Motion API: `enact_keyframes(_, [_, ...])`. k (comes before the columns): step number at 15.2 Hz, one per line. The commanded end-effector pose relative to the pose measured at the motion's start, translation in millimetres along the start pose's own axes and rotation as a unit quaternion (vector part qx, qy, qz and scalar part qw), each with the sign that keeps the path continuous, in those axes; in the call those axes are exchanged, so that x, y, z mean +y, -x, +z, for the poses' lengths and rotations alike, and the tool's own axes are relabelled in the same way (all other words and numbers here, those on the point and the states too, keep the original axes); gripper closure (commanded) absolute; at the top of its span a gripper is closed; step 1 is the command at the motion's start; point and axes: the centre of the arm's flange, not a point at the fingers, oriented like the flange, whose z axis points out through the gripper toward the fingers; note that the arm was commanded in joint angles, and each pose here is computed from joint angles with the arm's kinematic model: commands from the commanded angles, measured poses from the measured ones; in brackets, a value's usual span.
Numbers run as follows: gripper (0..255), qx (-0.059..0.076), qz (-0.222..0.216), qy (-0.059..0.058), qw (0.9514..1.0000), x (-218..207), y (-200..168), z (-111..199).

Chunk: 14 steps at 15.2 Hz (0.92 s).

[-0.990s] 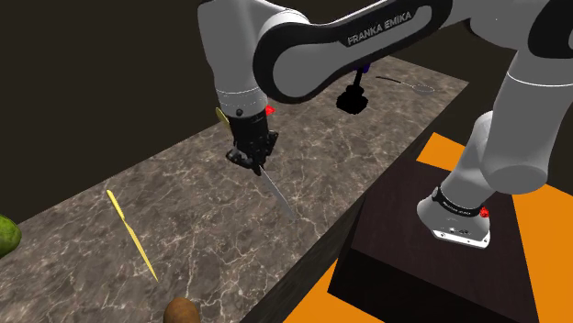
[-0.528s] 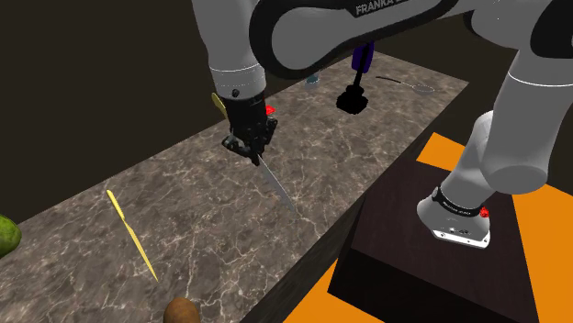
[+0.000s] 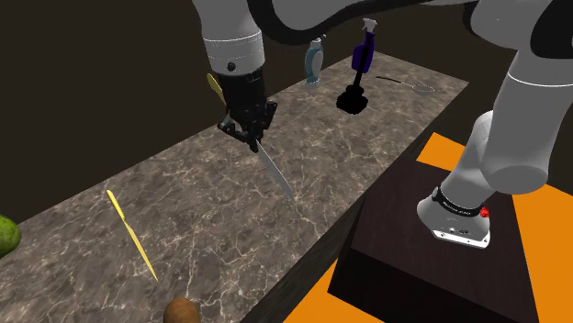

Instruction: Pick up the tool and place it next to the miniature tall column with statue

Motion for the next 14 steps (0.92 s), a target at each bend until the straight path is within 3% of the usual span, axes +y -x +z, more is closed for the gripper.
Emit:
enact_keyframes(1, [255, 0.000, 0.000, 0.000, 1.0000, 0, 1, -10])
enact_keyframes(14, [255, 0.000, 0.000, 0.000, 1.0000, -1, 9, -78])
